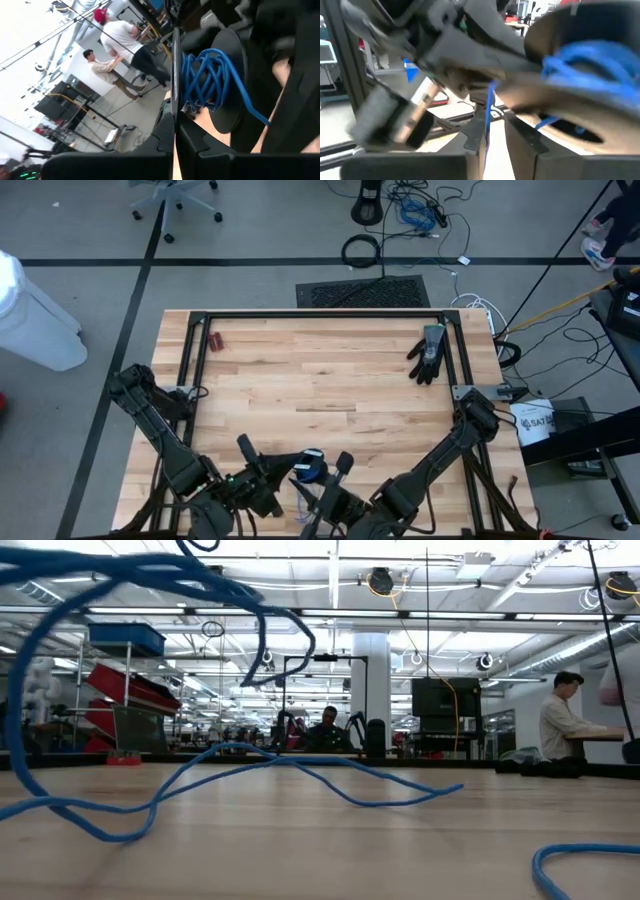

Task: Coil cords
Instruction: Coil the blue wire onto a spool

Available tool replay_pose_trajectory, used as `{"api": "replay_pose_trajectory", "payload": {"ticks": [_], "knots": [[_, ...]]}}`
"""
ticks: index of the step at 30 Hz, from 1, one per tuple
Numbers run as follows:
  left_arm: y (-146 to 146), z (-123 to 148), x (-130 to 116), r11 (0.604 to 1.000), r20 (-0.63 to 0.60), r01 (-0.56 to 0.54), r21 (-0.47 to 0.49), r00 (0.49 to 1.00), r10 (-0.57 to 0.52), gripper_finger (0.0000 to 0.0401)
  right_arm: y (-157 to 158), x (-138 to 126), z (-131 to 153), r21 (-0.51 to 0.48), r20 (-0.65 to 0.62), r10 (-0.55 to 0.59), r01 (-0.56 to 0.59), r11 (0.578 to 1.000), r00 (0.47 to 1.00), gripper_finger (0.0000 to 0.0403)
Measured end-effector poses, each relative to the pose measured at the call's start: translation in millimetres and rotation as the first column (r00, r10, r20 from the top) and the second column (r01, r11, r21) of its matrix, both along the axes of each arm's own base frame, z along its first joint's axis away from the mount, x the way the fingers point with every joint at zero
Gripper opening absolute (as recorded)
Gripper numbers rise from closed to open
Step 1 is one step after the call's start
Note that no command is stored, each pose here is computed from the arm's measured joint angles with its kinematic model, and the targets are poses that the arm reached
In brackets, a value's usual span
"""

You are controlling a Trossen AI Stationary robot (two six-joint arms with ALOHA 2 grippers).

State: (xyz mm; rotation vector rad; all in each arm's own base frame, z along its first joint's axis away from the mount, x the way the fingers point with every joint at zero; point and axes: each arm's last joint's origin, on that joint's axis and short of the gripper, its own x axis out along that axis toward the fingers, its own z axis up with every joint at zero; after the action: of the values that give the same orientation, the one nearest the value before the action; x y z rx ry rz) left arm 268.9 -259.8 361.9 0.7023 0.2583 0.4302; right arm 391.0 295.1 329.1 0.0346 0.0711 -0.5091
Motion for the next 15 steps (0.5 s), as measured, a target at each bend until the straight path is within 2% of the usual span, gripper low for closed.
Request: {"api": "replay_pose_trajectory", "payload": {"ticks": [6, 15], "knots": [[-3.1, 10.5, -2.4, 0.999, 0.036, 0.018, -0.05, 0.999, -0.016, 0.0006, 4.5, -5.7, -7.8, 0.008, -0.038, 0.013, -0.013, 1.0, 0.999, 0.0074], [-10.6, 27.9, -11.2, 0.986, 0.107, 0.05, -0.156, 0.994, -0.034, 0.0006, 35.8, -36.0, -14.6, -0.051, -0.105, 0.092, -0.098, 0.994, 0.99, 0.0075]]}}
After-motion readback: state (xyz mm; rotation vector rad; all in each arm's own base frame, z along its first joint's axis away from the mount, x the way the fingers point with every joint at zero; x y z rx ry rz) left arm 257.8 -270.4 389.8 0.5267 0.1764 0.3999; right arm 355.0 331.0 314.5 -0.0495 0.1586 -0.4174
